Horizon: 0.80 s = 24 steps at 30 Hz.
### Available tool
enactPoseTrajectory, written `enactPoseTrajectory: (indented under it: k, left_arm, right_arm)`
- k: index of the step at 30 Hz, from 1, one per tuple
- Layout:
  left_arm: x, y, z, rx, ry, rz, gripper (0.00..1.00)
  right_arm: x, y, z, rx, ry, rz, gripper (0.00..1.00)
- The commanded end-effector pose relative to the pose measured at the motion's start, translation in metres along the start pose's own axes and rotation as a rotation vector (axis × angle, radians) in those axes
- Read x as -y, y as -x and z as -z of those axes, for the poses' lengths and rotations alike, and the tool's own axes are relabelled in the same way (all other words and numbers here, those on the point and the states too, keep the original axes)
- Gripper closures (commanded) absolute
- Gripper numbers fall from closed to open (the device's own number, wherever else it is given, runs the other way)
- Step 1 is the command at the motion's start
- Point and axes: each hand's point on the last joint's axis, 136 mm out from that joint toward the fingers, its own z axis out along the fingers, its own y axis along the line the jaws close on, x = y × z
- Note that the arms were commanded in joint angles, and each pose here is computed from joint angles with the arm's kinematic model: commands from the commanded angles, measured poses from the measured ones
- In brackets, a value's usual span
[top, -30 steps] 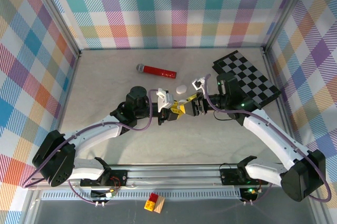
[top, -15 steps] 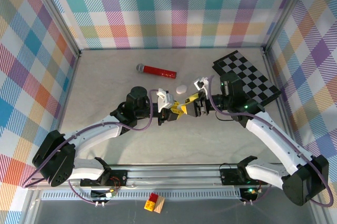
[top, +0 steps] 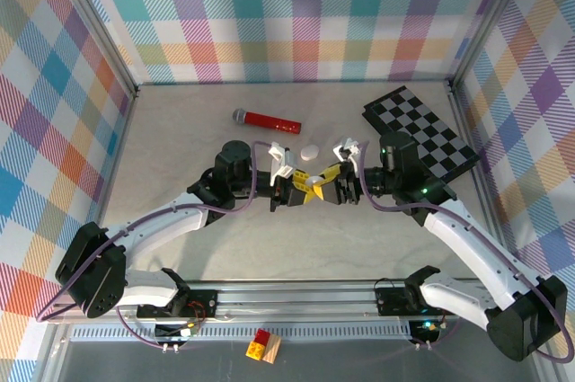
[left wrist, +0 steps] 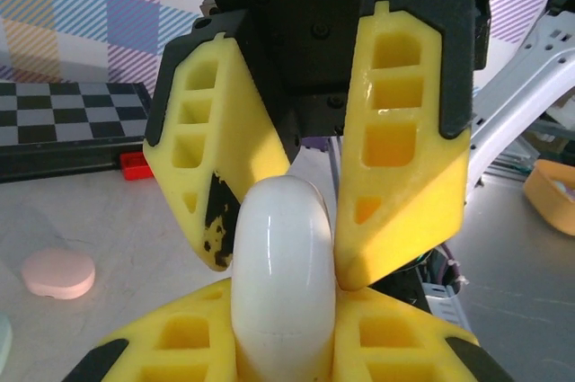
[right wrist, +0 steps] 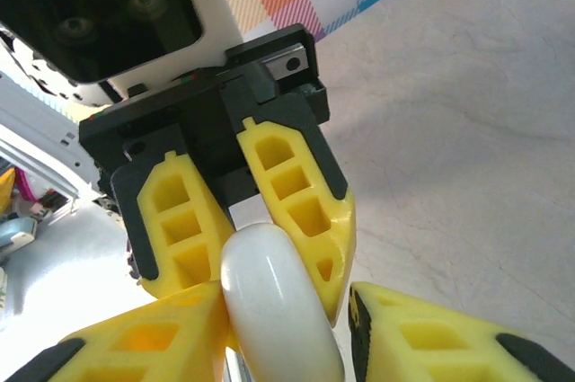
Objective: Insert the wireless bluetooth earbuds into the charging case
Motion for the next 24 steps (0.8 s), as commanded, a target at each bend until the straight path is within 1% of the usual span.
enactPoseTrajectory:
  k: [1, 4, 6, 9, 12, 17, 21, 23, 24]
  left_arm:
    - [0.014, 0.021, -0.001, 0.033, -0.082, -0.008, 0.85]
    - [0.015, 0.022, -0.001, 0.038, -0.094, -0.005, 0.85]
    - [0.016, 0.023, -0.001, 0.04, -0.099, -0.006, 0.85]
    - [0.016, 0.024, 0.0, 0.046, -0.096, -0.016, 0.82]
    - [0.014, 0.023, 0.0, 0.044, -0.087, -0.015, 0.79]
    - [0.01, 0.021, -0.001, 0.044, -0.068, -0.018, 0.58]
    - [0.003, 0.019, 0.004, 0.067, -0.015, -0.046, 0.33]
    - [-0.004, 0.016, 0.008, 0.077, 0.042, -0.068, 0.18]
    - [-0.008, 0.014, 0.01, 0.075, 0.074, -0.08, 0.12]
  right_arm:
    - [-0.002, -0.002, 0.001, 0.005, 0.011, 0.035, 0.67]
    - [-0.002, -0.001, 0.002, 0.004, 0.008, 0.041, 0.72]
    - [0.0, -0.001, 0.002, 0.005, -0.004, 0.042, 0.73]
    - [0.003, -0.001, 0.001, 0.008, -0.02, 0.043, 0.77]
    - [0.005, 0.0, 0.001, 0.012, -0.026, 0.038, 0.78]
    - [0.012, 0.0, 0.001, 0.018, -0.061, 0.019, 0.82]
    - [0.024, -0.002, 0.0, 0.027, -0.103, -0.019, 0.83]
    - [0.034, -0.004, 0.0, 0.039, -0.13, -0.049, 0.83]
    - [0.039, -0.005, 0.0, 0.049, -0.145, -0.067, 0.82]
